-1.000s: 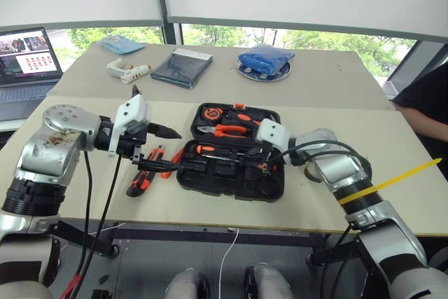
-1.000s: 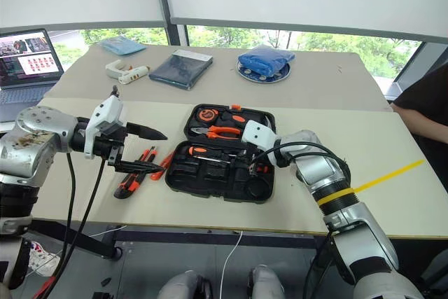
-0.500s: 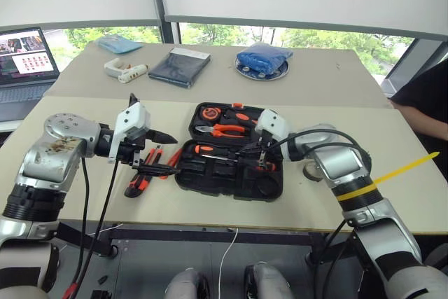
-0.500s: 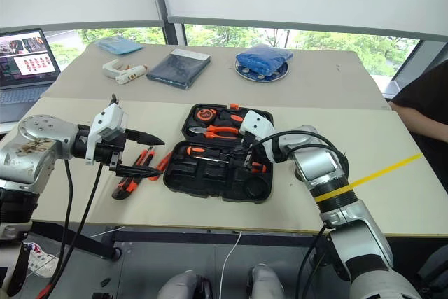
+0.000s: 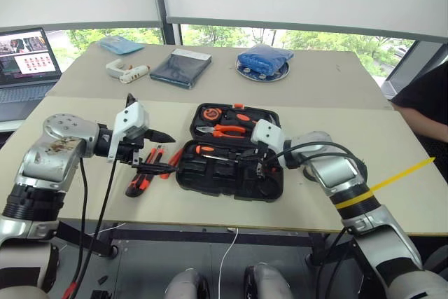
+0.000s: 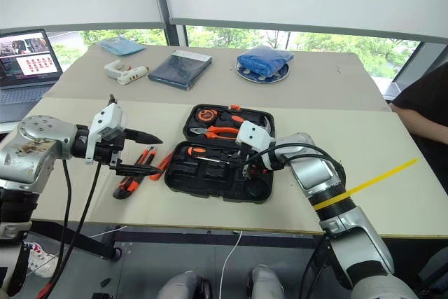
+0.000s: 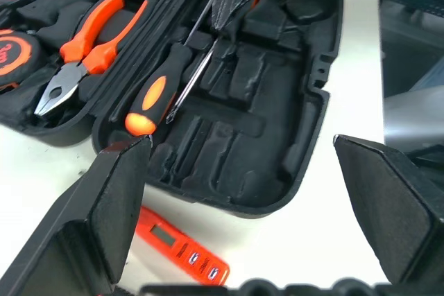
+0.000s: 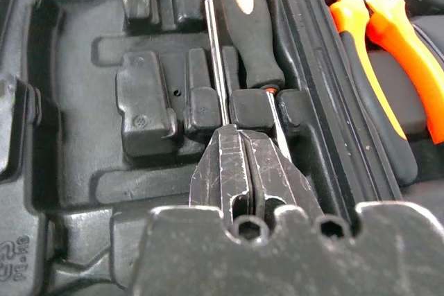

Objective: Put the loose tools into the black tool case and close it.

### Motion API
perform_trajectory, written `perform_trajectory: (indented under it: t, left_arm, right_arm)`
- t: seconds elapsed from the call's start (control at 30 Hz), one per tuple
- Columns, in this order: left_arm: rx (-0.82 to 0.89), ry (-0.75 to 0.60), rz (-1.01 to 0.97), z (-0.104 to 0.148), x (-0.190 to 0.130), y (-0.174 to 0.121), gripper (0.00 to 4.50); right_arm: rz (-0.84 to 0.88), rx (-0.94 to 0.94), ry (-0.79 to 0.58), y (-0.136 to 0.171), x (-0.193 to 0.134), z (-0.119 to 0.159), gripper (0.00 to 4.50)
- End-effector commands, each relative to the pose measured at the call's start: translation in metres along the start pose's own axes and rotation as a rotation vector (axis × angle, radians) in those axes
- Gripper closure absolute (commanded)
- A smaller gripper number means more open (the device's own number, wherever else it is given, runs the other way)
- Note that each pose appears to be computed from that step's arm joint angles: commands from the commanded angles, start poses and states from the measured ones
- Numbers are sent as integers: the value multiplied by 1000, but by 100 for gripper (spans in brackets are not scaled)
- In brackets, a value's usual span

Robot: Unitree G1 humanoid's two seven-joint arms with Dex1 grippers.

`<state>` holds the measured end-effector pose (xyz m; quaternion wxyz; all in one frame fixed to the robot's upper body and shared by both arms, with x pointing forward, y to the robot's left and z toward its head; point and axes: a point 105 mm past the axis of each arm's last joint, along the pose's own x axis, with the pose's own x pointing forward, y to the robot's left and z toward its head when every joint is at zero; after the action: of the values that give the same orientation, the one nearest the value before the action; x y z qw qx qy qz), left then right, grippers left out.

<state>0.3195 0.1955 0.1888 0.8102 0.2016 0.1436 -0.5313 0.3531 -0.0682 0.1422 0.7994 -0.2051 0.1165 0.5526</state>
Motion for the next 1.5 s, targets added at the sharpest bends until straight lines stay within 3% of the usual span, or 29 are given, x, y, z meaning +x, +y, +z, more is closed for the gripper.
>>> perform_trajectory:
  t: [0.03,0.1,0.17,0.23,0.27,0.37,0.47,0.7,0.83,1.03,1.13,1.27,1.5]
  left_arm:
    - [-121,-134,252,3,-22,12,0]
    - [-221,-171,386,-10,-31,10,0]
    - [-313,-103,514,-43,-50,-3,0]
    - [-388,-21,633,-74,-71,-14,0]
    - [-420,19,691,-87,-82,-18,0]
    - [-473,82,760,-104,-97,-25,0]
    - [-466,87,752,-98,-95,-25,0]
    - [-451,49,634,-47,-61,-4,0]
    - [-442,138,519,-17,-22,7,0]
    - [-427,284,461,-17,6,18,0]
    - [-395,327,451,-22,15,25,70]
    - [-371,343,404,-20,30,26,209]
    - [-350,348,359,-17,47,28,209]
  right_arm:
    - [12,5,-201,4,-33,53,419]
    - [40,22,-258,14,-47,68,372]
    - [80,24,-323,28,-63,85,297]
    - [112,16,-352,41,-75,94,250]
    - [118,11,-355,45,-80,95,202]
    - [122,12,-341,52,-85,92,100]
    - [119,16,-320,57,-87,85,1]
    - [88,16,-304,61,-79,77,1]
    - [75,12,-298,65,-76,73,1]
    - [38,17,-307,69,-75,72,1]
    - [10,20,-308,69,-76,70,0]
    - [-21,32,-307,69,-79,67,0]
    - [-40,48,-296,71,-82,62,0]
